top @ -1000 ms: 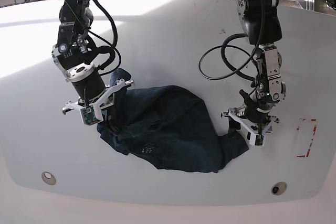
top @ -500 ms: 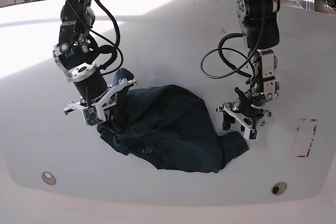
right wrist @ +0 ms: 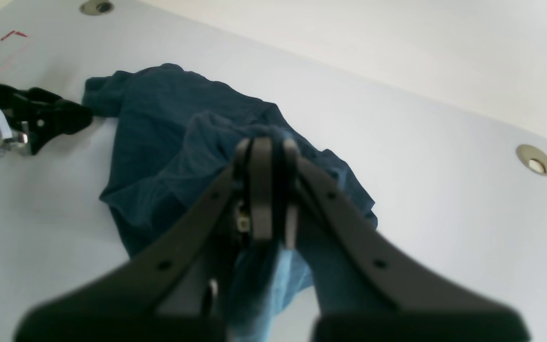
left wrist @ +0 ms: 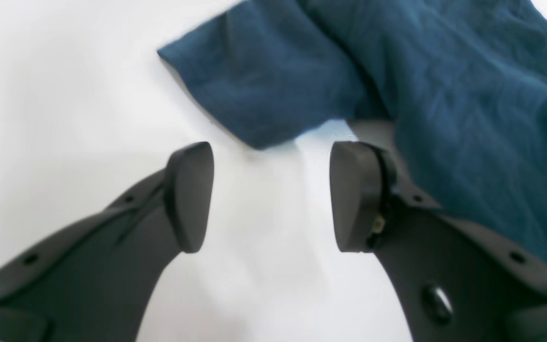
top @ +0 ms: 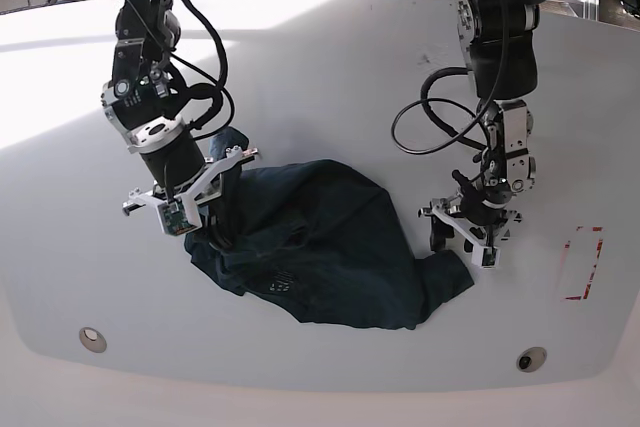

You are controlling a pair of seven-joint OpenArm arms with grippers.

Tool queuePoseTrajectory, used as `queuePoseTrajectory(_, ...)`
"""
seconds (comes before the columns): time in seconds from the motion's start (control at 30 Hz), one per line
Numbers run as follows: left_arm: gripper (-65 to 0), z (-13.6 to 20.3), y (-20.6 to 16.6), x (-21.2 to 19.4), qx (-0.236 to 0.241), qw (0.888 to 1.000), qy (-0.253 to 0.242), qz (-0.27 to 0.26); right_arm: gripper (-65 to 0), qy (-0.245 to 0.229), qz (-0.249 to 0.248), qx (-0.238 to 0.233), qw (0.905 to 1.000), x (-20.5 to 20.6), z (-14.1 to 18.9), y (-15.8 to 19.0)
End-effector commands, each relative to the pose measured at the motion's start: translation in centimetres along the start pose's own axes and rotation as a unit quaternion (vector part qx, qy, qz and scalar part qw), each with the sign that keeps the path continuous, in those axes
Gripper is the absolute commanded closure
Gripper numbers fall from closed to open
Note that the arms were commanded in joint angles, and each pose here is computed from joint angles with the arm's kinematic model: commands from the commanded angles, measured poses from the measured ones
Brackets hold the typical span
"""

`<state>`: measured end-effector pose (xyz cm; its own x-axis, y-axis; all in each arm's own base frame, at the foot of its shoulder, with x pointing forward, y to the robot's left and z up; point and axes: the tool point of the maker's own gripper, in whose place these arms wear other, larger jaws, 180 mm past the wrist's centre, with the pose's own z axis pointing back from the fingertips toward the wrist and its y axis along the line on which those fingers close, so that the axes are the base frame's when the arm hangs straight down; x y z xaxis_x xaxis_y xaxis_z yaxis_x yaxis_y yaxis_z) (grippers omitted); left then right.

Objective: Fold the T-shirt properly

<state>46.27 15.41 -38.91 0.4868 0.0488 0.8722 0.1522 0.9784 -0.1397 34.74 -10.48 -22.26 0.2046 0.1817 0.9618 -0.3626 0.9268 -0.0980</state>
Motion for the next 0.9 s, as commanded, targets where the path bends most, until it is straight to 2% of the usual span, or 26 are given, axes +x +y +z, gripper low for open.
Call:
queuePoseTrajectory(0.0, -35.3, -0.3, 0.0, 2.8, -0.003, 0.999, -0.036, 0.001, -0.7, -0.028, 0.003, 0.000, 0.9996, 1.6, 0.1, -0.1)
queuePoseTrajectory(0.57, -35.4, -0.4, 1.2, 2.3, 0.006, 0.999, -0.033, 0.030, -0.8, -0.029, 0.003, -0.001, 0.9996, 1.6, 0.2, -0.1)
queuePoseTrajectory(0.87, -35.3, -0.8, 0.4, 1.9, -0.004, 0.999, -0.025, 0.036, -0.9, -0.028, 0.003, -0.001, 0.9996, 1.6, 0.1, -0.2)
